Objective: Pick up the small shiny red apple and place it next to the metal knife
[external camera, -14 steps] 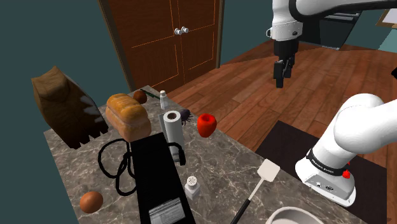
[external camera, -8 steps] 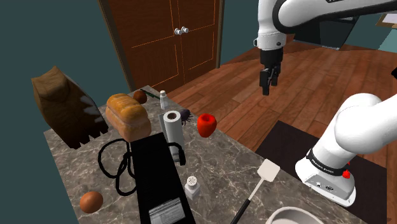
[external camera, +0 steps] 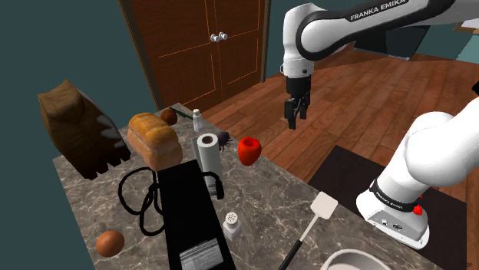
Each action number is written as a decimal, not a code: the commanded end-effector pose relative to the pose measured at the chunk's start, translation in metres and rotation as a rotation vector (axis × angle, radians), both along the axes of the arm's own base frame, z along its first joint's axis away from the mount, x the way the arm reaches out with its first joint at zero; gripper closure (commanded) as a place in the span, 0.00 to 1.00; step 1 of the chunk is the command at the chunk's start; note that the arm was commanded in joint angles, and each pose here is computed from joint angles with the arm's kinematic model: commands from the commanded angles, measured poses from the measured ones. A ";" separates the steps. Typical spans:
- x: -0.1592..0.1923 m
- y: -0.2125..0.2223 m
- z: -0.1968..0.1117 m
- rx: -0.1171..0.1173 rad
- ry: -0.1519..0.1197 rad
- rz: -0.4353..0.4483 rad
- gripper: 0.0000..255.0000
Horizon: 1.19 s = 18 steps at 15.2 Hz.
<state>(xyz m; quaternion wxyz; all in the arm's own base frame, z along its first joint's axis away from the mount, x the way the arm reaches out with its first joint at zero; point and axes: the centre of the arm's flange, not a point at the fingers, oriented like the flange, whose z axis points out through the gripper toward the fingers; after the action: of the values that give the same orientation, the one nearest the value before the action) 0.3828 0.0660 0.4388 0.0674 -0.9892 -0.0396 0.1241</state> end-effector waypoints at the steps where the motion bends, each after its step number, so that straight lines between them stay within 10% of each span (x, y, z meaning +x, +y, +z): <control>1: 0.016 0.014 -0.013 0.028 -0.002 0.004 0.00; 11: 0.087 0.090 -0.071 0.158 -0.009 0.027 0.00; 18: 0.078 0.100 -0.106 0.158 -0.009 0.027 0.00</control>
<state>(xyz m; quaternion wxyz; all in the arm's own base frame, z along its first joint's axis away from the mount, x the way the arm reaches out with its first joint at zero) 0.4623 0.1631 0.3381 0.1436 -0.9807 -0.0628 0.1170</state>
